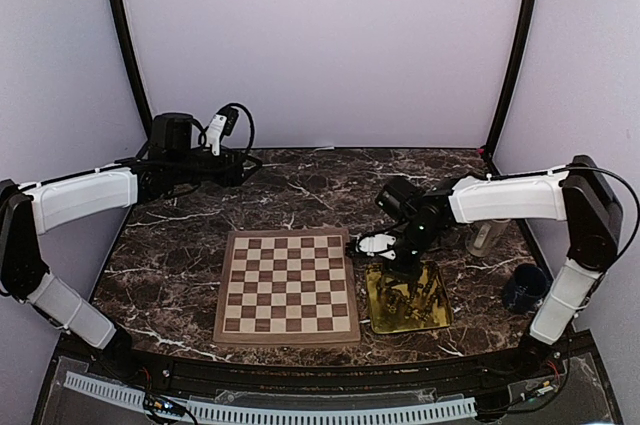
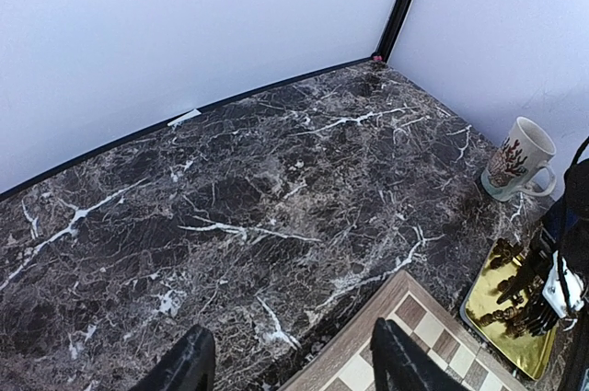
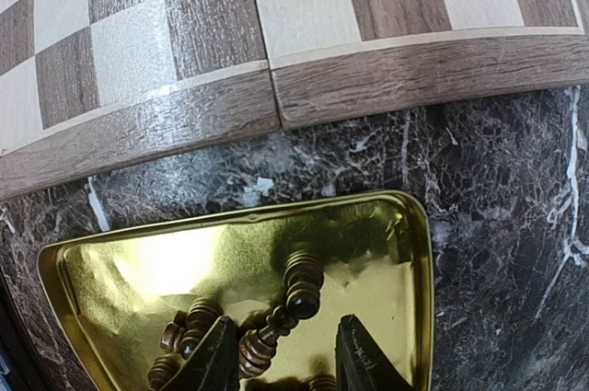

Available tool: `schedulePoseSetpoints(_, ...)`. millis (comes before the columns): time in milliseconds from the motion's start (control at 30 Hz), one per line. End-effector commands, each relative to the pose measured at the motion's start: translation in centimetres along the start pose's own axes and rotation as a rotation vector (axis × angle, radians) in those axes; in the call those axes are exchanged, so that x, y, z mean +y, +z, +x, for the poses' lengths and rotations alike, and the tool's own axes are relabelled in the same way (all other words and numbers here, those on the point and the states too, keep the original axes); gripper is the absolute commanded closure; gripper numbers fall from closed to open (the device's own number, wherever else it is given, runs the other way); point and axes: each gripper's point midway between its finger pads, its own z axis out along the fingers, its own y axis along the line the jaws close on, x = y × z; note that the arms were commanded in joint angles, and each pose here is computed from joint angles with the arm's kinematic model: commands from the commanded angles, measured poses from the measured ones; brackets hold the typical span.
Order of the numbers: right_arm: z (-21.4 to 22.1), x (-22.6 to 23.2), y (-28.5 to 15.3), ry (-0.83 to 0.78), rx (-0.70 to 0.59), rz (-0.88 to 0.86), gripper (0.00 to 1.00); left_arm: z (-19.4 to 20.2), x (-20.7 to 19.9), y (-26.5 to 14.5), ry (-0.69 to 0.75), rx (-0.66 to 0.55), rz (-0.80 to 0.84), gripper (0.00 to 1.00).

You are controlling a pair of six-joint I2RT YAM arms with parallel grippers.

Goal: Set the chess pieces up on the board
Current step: Pick up the pawn from the storage box.

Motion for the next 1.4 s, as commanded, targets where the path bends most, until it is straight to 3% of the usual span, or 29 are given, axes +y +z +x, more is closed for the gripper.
schedulePoseSetpoints(0, -0.8, -0.2, 0.6, -0.033, -0.005, 0.012, 0.63, -1.5, -0.6, -0.9, 0.034, -0.049, 0.007, 0.40)
schedulePoseSetpoints(667, -1.9, -0.6, 1.5, -0.017, -0.010, -0.007, 0.89, -1.0, -0.7, -0.7, 0.021, -0.037, 0.016, 0.41)
schedulePoseSetpoints(1100, -2.0, -0.9, 2.1, -0.006, -0.003, -0.002, 0.86, -0.9, -0.7, -0.6, 0.020, -0.030, 0.019, 0.40)
schedulePoseSetpoints(1367, -2.7, -0.8, 0.9, -0.018, -0.009, 0.001, 0.94, -0.8, -0.6, -0.5, 0.019, -0.027, 0.018, 0.40)
